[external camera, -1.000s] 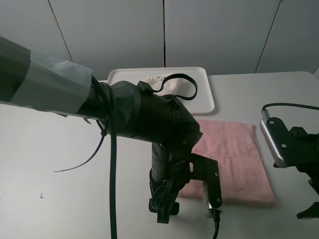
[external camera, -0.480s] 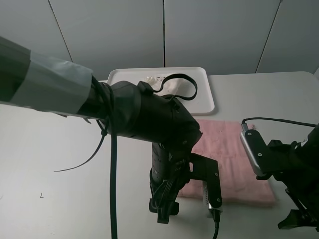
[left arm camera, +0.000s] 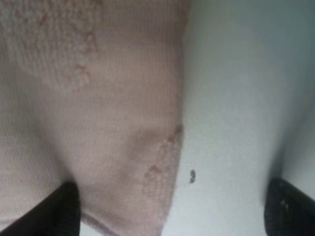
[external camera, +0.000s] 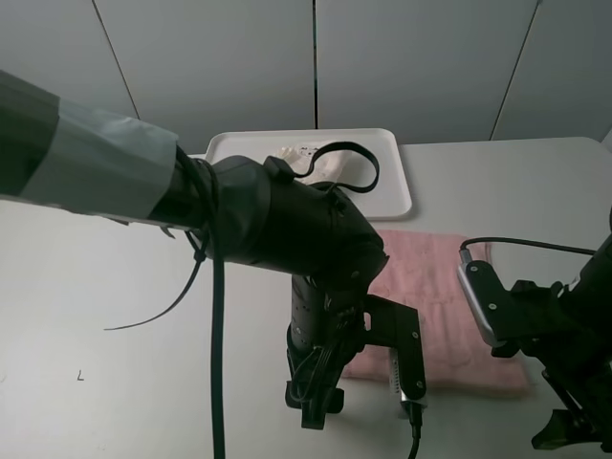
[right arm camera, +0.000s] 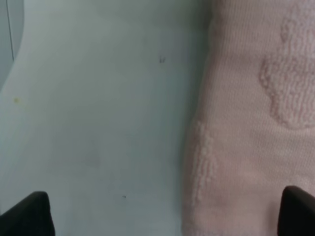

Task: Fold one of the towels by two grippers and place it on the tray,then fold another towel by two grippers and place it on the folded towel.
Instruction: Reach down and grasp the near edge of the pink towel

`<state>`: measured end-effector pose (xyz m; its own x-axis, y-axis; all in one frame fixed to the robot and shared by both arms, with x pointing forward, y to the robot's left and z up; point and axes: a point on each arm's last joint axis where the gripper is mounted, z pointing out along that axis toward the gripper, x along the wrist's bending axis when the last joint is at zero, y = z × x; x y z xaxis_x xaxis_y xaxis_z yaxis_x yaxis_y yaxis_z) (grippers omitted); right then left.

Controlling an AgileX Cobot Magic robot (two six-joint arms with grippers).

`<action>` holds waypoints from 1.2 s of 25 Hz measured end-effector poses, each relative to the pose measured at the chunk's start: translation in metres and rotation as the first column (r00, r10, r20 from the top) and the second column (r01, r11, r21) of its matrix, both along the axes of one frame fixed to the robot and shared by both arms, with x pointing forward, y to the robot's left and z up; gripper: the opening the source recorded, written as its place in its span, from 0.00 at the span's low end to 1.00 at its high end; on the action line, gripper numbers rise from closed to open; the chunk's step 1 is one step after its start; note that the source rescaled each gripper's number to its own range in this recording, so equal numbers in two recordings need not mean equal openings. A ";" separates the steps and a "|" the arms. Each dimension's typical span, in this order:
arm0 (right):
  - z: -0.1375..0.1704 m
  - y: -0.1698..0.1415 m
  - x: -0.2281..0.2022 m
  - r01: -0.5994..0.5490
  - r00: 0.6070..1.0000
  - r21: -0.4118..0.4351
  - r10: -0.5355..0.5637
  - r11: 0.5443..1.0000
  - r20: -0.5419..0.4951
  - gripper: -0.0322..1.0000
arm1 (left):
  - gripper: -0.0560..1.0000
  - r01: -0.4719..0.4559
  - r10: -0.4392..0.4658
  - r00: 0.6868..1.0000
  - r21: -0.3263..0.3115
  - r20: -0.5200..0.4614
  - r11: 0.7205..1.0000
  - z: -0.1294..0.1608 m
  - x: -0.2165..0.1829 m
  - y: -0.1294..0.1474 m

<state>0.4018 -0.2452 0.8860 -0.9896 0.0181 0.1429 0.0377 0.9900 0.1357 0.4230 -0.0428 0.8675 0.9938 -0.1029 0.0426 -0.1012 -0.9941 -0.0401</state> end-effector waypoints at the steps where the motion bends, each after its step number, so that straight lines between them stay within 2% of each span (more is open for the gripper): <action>1: 0.000 0.000 0.000 0.001 1.000 0.000 -0.001 1.000 0.005 0.98 | 0.97 0.000 0.000 1.000 0.000 0.000 1.000 0.000 0.000 0.000; 11: -0.006 -0.002 0.000 0.013 0.998 -0.009 -0.013 1.000 0.062 0.98 | 0.97 0.001 -0.001 1.000 -0.001 0.002 1.000 0.000 0.000 0.000; 14: -0.013 -0.002 0.000 0.015 1.000 -0.019 -0.015 1.000 0.024 0.98 | 0.97 0.001 -0.001 1.000 0.000 0.002 1.000 0.000 0.000 0.000; 20: -0.016 -0.002 0.000 0.027 0.999 -0.025 -0.027 0.999 0.020 0.95 | 0.97 0.001 -0.001 1.000 0.000 0.002 1.000 0.000 0.000 0.000; 22: -0.017 -0.002 0.002 0.028 0.999 -0.026 -0.027 0.999 0.035 0.86 | 0.97 0.001 -0.001 1.000 0.000 0.002 1.000 0.000 0.000 0.000; 23: -0.017 -0.002 0.004 0.030 0.998 -0.026 -0.029 0.999 0.050 0.78 | 0.97 0.001 -0.001 1.000 0.000 0.002 1.000 0.000 0.000 0.000; 28: -0.018 -0.002 0.008 0.038 0.995 -0.028 -0.036 0.999 0.088 0.25 | 0.97 -0.004 0.004 1.000 -0.001 0.002 1.000 0.000 0.000 0.000; 30: -0.018 -0.002 0.008 0.039 0.995 -0.028 -0.036 0.999 0.090 0.11 | 0.97 -0.018 0.018 1.000 -0.001 0.002 1.000 0.000 0.000 0.000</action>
<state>0.4103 -0.2475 0.8677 -0.9969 0.0581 0.0526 0.0636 0.9918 0.1110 0.4230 -0.0433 0.8676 0.9954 -0.0849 0.0452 -0.0831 -0.9958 -0.0390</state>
